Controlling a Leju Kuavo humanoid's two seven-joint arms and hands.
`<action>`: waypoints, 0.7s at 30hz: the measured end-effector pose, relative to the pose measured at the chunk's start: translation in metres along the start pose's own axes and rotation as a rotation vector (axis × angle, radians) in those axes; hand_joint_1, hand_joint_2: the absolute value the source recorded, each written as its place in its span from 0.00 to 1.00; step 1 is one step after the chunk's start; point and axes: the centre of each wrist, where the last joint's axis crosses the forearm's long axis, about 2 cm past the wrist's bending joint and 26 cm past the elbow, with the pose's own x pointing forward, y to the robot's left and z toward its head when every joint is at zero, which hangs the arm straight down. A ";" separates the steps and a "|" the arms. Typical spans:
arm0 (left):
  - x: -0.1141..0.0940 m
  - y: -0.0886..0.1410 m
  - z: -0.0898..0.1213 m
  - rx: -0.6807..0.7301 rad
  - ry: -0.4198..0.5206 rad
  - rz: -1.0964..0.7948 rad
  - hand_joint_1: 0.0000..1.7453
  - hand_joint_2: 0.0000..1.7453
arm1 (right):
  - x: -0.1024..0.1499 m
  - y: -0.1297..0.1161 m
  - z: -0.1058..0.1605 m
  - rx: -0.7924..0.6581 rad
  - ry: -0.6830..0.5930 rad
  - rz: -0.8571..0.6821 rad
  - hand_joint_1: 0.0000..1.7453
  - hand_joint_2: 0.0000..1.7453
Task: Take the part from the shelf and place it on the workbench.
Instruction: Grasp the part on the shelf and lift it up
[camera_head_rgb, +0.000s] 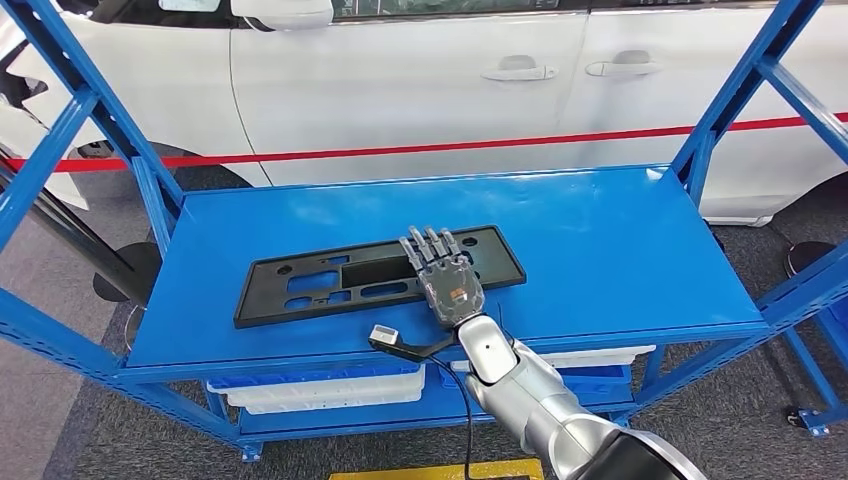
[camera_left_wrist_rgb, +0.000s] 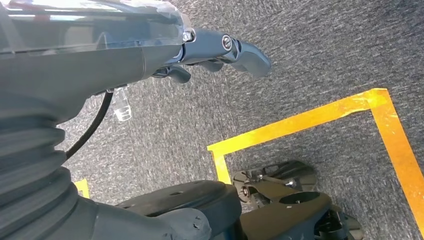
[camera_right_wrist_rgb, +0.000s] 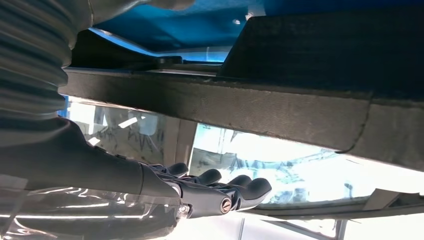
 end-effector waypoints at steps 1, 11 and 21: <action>0.000 0.000 0.000 -0.001 0.000 0.000 0.00 1.00 | 0.000 0.000 0.000 -0.001 0.001 0.000 0.00 1.00; 0.000 0.000 0.000 -0.010 -0.001 0.007 0.00 1.00 | 0.001 0.001 0.002 -0.004 0.024 -0.001 0.00 1.00; 0.000 0.000 0.000 -0.012 -0.003 0.004 0.00 1.00 | 0.001 0.001 0.003 -0.004 0.026 -0.001 0.00 1.00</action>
